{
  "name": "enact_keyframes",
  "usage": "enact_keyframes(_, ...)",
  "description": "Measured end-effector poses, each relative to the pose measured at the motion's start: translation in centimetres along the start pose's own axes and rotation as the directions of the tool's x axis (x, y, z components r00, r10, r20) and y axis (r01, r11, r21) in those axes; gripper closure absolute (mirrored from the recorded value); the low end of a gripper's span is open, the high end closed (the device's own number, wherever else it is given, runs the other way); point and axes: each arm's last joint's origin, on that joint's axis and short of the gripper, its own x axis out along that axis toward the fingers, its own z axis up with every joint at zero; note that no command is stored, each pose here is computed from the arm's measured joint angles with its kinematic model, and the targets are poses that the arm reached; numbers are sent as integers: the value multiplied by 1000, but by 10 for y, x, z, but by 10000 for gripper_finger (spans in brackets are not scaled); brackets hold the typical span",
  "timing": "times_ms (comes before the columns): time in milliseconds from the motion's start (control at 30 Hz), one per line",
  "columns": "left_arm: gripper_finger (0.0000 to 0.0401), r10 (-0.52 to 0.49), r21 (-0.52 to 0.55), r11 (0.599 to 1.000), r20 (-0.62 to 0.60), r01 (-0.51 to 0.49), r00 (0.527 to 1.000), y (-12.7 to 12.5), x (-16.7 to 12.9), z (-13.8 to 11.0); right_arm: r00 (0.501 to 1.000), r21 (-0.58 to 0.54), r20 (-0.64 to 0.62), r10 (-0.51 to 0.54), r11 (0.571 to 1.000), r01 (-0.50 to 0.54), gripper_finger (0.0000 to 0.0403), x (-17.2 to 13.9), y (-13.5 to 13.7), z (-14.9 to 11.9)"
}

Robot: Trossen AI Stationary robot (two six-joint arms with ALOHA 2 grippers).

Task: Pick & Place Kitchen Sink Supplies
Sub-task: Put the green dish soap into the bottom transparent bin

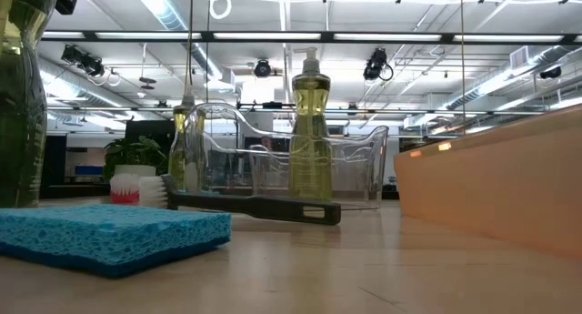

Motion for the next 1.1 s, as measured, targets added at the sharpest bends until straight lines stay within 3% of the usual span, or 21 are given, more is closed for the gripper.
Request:
enact_keyframes(267, 364, 0, 0, 1000, 0, 0, 1000, 0, 0, 0, 997, -200, -32, 77, 977, -81, 140, 5, 19, -4)
enact_keyframes(467, 364, 0, 0, 1000, 0, 0, 1000, 0, 0, 0, 997, -124, -13, 77, 989, -78, 140, 7, 28, -3)
enact_keyframes(800, 364, 0, 0, 1000, 0, 0, 1000, 0, 0, 0, 998, 16, 11, -60, 998, 60, 140, 18, 44, -5)
enact_keyframes(1100, 364, 0, 0, 1000, 0, 0, 1000, 0, 0, 0, 977, 104, 34, -210, 973, 206, 140, 30, 50, -5)
